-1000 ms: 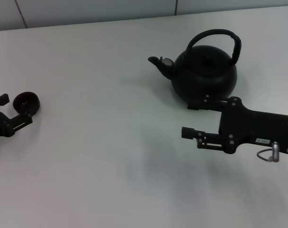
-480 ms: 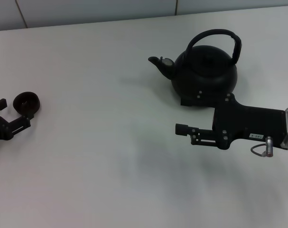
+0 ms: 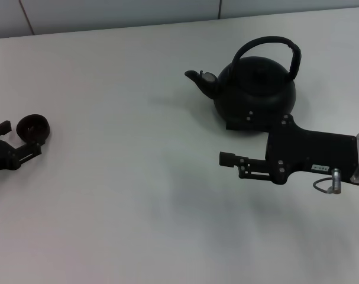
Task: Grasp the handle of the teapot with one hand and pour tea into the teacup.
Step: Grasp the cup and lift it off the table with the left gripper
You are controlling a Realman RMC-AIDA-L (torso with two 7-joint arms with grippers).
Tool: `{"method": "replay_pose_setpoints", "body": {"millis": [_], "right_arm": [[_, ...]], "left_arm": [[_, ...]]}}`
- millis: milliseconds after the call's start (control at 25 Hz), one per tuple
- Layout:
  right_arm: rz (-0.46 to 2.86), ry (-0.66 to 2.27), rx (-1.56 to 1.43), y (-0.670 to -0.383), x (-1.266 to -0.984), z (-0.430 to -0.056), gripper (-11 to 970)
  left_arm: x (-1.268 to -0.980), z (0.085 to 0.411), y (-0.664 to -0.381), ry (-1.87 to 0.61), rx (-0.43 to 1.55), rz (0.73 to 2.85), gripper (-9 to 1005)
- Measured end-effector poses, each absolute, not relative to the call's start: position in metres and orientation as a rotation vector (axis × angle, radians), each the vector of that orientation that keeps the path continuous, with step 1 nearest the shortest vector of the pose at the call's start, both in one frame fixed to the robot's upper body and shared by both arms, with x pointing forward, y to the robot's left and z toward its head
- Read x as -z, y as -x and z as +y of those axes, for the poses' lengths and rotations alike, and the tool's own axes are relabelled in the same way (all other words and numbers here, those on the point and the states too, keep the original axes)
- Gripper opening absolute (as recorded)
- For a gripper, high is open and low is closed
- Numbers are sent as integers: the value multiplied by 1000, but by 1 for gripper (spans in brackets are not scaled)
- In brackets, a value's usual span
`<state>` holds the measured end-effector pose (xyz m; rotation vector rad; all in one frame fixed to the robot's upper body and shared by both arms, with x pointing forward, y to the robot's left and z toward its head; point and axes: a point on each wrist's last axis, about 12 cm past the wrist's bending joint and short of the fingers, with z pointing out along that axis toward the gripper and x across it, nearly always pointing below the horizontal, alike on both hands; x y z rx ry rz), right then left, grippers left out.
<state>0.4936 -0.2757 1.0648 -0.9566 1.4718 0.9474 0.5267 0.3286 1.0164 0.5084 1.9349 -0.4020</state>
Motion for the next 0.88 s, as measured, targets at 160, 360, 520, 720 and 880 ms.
{"method": "replay_pose_setpoints", "body": {"millis": [160, 360, 520, 720, 880], "right_arm": [[1475, 955, -943, -493, -1065, -277, 693], [1475, 956, -940, -493, -1065, -278, 693], [1474, 959, -936, -494, -1066, -279, 693], [1473, 963, -932, -494, -1066, -279, 694], [1471, 969, -922, -495, -1068, -281, 693]], "left_arm": [[-1016, 326, -529, -517, 402, 1933, 857], [-1017, 324, -531, -530, 400, 1935, 856], [-1015, 319, -533, -530, 409, 1944, 856], [-1013, 318, -537, -522, 394, 1962, 856], [-1012, 316, -538, -524, 392, 1965, 857]]}}
